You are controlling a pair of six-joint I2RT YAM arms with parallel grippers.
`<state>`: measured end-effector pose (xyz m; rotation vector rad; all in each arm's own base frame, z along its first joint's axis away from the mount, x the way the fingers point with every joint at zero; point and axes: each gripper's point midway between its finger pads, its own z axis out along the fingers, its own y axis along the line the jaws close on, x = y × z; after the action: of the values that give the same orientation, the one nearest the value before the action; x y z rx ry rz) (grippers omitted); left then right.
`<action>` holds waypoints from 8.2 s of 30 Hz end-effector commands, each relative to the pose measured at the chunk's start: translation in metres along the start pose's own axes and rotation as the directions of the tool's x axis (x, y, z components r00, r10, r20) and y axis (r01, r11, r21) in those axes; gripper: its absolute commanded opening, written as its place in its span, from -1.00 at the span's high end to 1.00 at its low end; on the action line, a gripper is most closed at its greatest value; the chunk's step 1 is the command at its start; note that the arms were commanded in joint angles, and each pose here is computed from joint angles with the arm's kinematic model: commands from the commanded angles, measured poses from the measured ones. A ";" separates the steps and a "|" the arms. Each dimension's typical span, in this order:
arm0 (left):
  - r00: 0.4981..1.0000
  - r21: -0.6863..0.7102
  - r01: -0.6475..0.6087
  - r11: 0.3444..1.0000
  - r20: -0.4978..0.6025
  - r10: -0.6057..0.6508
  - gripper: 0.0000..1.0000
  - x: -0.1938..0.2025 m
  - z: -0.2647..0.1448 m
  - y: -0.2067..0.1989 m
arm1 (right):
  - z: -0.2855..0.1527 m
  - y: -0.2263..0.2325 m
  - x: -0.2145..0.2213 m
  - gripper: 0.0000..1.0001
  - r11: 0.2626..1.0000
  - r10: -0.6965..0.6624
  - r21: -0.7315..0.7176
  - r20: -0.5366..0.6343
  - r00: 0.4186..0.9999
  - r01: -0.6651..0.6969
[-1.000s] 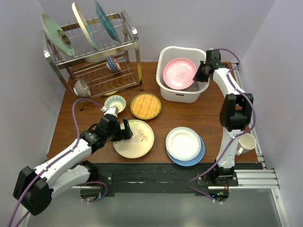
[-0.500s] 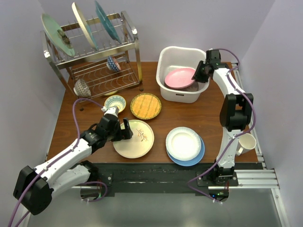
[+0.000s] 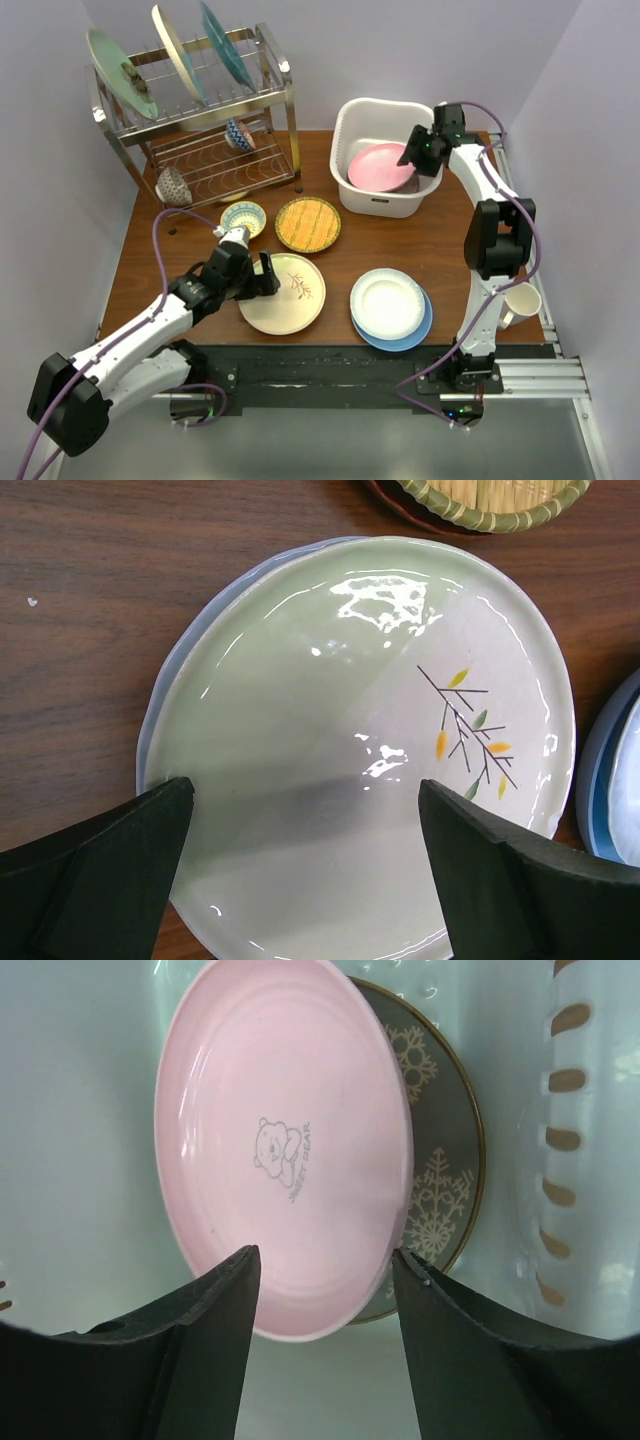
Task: Place the plates into the plastic bin on the countertop
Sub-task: Place the plate in the plastic bin, then pick up the plate at the center of the board.
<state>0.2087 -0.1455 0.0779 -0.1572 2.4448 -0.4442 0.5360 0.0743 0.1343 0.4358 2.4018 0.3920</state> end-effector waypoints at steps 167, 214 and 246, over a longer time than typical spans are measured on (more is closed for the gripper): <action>0.995 0.097 0.092 0.991 -0.043 -0.088 -0.87 0.010 0.007 -0.019 | -0.152 0.157 0.347 -0.13 0.746 -0.401 -0.665 -0.414 0.817 0.029; 0.976 0.304 -0.063 0.950 0.216 -0.004 -1.00 -0.050 -0.052 -0.057 | -0.163 0.161 0.333 1.00 0.733 -0.386 -0.680 -0.384 0.839 0.026; 0.989 0.238 -0.019 0.971 0.147 -0.016 -1.00 -0.031 -0.030 -0.041 | -0.189 0.147 0.209 1.00 0.714 -0.263 -0.700 -0.242 0.934 0.020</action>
<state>0.2117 -0.1654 0.1294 -0.0893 2.2451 -0.6771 0.2760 0.2553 0.1414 -0.0795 2.5683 1.1601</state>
